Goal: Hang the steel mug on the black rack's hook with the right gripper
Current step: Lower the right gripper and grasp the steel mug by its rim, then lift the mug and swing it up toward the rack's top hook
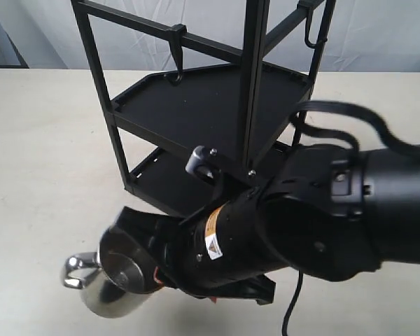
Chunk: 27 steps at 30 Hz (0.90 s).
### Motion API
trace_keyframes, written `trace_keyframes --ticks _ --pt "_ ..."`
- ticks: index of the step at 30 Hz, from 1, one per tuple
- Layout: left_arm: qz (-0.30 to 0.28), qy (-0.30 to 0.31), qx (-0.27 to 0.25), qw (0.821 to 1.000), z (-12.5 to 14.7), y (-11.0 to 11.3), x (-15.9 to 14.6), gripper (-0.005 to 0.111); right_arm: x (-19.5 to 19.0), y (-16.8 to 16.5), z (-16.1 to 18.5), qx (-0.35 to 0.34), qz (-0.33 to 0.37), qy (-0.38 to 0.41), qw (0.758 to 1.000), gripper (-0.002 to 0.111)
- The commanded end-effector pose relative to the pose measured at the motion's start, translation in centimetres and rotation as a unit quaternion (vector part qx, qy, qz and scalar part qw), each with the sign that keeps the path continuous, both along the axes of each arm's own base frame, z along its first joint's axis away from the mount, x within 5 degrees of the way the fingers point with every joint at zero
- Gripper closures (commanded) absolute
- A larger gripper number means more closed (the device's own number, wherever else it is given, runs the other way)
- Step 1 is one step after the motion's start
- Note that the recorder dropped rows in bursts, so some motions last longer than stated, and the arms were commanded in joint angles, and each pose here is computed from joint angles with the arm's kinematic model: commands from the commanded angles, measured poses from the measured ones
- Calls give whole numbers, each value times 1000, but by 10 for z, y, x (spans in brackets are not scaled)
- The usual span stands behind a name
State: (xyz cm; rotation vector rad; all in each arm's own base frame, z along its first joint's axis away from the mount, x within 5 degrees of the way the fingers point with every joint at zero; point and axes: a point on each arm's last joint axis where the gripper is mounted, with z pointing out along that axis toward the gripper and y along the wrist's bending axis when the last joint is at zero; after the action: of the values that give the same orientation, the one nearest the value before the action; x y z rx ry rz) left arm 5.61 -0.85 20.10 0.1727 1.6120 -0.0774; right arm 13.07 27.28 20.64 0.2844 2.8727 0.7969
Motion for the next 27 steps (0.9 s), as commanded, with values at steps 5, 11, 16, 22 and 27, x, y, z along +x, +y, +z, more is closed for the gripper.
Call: trace_keyframes --ticks 5,11,16,22,27 --pt "-2 -5 -2 1000 1 0 0 105 -8 0 49 169 -91 44 980 109" --pt "-2 -5 -2 1000 1 0 0 105 -4 14 70 312 -164 35 935 109" --pt "-2 -5 -2 1000 1 0 0 105 -10 9 57 302 -191 72 931 109" --pt "-2 -5 -2 1000 1 0 0 105 -34 -29 51 425 -323 54 844 109" --pt "-2 -5 -2 1000 1 0 0 105 -26 -40 51 450 -384 14 806 109"
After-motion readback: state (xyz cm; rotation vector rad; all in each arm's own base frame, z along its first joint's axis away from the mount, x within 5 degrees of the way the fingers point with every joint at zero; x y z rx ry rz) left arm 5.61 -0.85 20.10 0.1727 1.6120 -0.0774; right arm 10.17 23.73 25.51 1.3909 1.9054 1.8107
